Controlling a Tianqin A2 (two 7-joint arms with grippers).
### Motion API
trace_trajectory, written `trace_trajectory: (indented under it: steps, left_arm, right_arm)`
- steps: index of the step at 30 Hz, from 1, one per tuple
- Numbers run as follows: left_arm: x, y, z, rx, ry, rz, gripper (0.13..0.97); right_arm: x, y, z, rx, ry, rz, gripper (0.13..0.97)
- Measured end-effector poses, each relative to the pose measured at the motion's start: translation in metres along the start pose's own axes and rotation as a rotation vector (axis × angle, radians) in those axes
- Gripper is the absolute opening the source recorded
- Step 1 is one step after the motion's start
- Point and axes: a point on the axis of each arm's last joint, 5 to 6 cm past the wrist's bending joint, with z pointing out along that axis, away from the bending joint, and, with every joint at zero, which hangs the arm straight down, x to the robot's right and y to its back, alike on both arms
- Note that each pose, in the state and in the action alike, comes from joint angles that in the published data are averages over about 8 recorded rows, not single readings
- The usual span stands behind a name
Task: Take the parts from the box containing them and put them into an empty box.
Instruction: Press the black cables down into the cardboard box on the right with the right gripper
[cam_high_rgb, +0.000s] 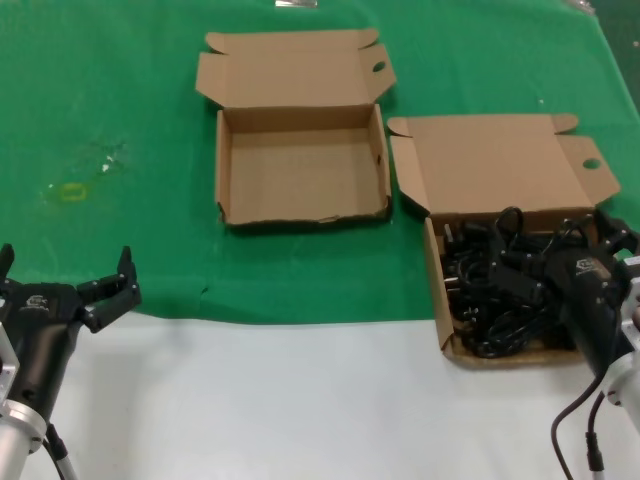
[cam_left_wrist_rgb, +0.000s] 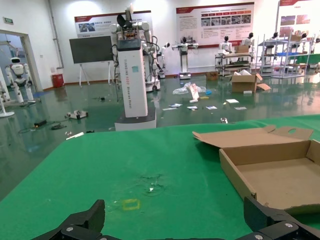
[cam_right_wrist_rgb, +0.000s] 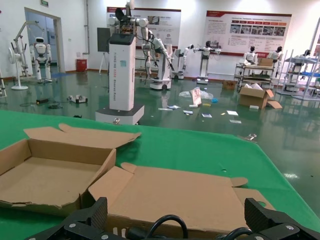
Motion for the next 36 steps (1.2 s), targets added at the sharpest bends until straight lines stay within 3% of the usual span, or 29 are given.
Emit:
trace_trajectory:
  steps: [33,36]
  left_arm:
    - [0.0,0.0,0.0,0.0,0.0,0.0,0.95]
    - [0.0,0.0,0.0,0.0,0.0,0.0,0.919]
  right_arm:
    - [0.0,0.0,0.0,0.0,0.0,0.0,0.966]
    - [0.0001,-0.0002,0.0005,0.0,-0.002,-0.002,0.966]
